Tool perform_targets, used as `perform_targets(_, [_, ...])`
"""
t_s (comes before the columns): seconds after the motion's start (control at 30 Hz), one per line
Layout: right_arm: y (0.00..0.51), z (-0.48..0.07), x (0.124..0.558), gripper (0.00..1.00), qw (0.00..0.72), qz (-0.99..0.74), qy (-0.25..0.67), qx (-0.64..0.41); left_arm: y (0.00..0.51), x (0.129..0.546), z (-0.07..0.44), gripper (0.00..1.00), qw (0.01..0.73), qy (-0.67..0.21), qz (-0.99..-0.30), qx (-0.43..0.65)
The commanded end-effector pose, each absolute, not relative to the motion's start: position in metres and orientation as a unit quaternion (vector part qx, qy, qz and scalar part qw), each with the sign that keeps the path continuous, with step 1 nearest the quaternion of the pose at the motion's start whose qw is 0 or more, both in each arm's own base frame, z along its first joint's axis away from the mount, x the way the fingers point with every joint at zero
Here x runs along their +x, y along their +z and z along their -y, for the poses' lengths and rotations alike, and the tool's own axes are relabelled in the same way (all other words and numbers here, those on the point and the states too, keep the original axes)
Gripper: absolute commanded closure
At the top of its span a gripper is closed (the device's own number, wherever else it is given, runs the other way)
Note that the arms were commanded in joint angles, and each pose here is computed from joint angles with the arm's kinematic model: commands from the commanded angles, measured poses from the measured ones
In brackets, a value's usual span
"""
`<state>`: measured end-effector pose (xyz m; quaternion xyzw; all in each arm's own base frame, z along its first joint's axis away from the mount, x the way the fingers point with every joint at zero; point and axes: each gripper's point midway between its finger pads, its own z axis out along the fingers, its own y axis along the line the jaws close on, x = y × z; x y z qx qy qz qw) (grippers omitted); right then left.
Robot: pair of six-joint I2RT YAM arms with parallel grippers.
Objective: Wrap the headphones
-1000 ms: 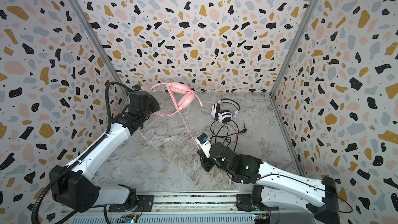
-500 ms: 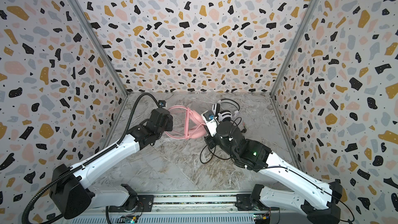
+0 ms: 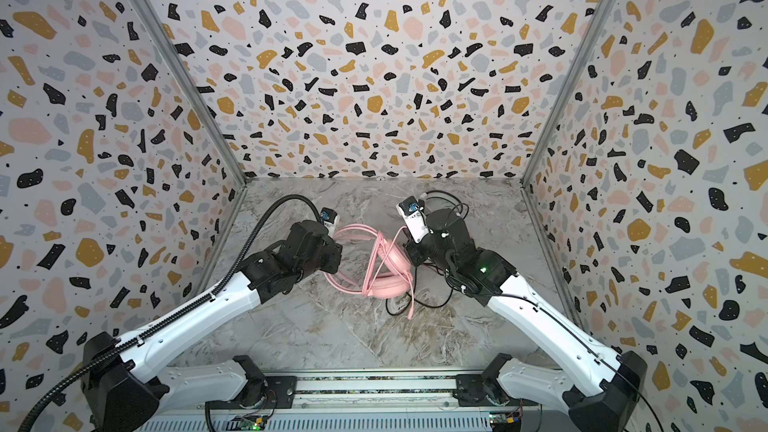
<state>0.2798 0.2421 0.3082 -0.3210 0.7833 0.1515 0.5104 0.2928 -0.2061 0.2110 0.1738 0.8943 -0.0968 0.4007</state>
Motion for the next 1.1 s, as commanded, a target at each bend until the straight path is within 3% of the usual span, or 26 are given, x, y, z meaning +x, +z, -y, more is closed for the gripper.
perform_targets(0.0, [0.347,-0.253,0.290,0.94,0.561,-0.742,0.192,-0.313,0.205,0.263,0.223,1.00,0.355,-0.141,-0.891,0.244])
perform_targets(0.23, [0.314,-0.264,0.298,0.93,0.528,-0.752,0.228,-0.321,0.248,0.248,0.247,1.00,0.387,-0.248,-0.851,0.255])
perform_targets(0.4, [0.303,-0.260,0.289,0.89,0.513,-0.746,0.277,-0.321,0.276,0.248,0.244,1.00,0.430,-0.270,-0.828,0.237])
perform_targets(0.73, [0.305,-0.272,0.260,0.72,0.470,-0.699,0.398,-0.364,0.292,0.245,0.263,1.00,0.428,-0.334,-0.802,0.248])
perform_targets(0.9, [0.299,-0.258,0.270,0.67,0.478,-0.711,0.397,-0.330,0.296,0.254,0.253,1.00,0.435,-0.344,-0.802,0.223])
perform_targets(1.07, [0.277,-0.239,0.282,0.56,0.477,-0.742,0.374,-0.288,0.296,0.270,0.233,1.00,0.429,-0.361,-0.808,0.181])
